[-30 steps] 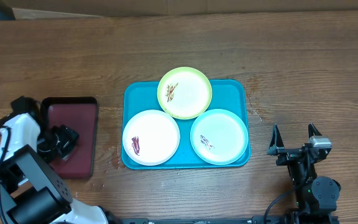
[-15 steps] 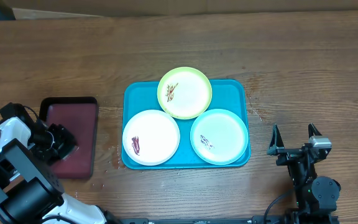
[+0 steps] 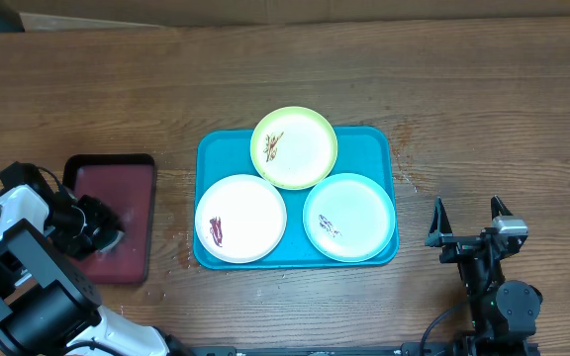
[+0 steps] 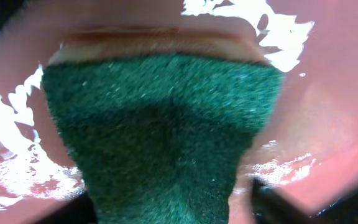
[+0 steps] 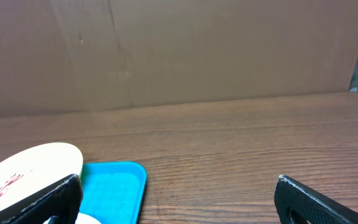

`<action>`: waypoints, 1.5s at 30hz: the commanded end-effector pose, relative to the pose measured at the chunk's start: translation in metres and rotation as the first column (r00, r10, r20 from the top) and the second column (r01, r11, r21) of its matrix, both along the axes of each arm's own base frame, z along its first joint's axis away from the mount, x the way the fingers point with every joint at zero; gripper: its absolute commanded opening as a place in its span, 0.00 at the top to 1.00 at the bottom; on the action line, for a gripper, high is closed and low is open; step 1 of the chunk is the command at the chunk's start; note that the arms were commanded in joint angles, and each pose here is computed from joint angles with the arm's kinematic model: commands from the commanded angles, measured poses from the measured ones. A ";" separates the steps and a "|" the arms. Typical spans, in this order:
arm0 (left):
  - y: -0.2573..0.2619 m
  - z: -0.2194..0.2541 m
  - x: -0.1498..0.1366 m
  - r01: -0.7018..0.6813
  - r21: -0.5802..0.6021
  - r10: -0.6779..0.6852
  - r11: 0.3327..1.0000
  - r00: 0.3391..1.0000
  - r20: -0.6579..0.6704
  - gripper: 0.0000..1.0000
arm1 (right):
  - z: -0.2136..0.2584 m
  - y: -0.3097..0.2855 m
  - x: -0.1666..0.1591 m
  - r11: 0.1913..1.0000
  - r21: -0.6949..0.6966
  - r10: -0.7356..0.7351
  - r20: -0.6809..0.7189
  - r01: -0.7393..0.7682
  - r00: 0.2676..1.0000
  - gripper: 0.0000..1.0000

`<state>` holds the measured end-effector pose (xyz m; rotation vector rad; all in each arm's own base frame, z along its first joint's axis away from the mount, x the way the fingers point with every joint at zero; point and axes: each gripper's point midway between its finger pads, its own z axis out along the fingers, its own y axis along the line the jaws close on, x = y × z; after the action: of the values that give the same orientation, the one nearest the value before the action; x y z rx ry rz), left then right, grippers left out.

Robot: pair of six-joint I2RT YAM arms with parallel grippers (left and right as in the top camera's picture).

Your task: Clean dirty plates on tray and stack at the side

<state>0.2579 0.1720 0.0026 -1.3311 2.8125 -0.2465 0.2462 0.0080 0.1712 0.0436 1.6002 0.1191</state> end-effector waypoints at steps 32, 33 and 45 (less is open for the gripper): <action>0.006 -0.012 0.007 0.000 0.020 -0.001 1.000 1.000 0.015 0.00 | -0.001 -0.003 0.000 1.000 -0.003 -0.015 0.005 0.015 1.000 0.00; 0.007 -0.012 0.006 0.001 0.027 -0.001 1.000 1.000 0.011 0.00 | -0.001 -0.003 0.000 1.000 -0.003 -0.015 0.005 0.015 1.000 0.00; 0.014 -0.012 0.008 0.000 0.064 -0.001 0.998 1.000 0.016 0.76 | -0.001 -0.003 0.000 1.000 -0.003 -0.015 0.005 0.015 1.000 0.00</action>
<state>0.2732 0.1870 0.0020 -1.2896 2.7528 -0.1817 0.2462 0.0080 0.1713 0.0436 1.5998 0.1191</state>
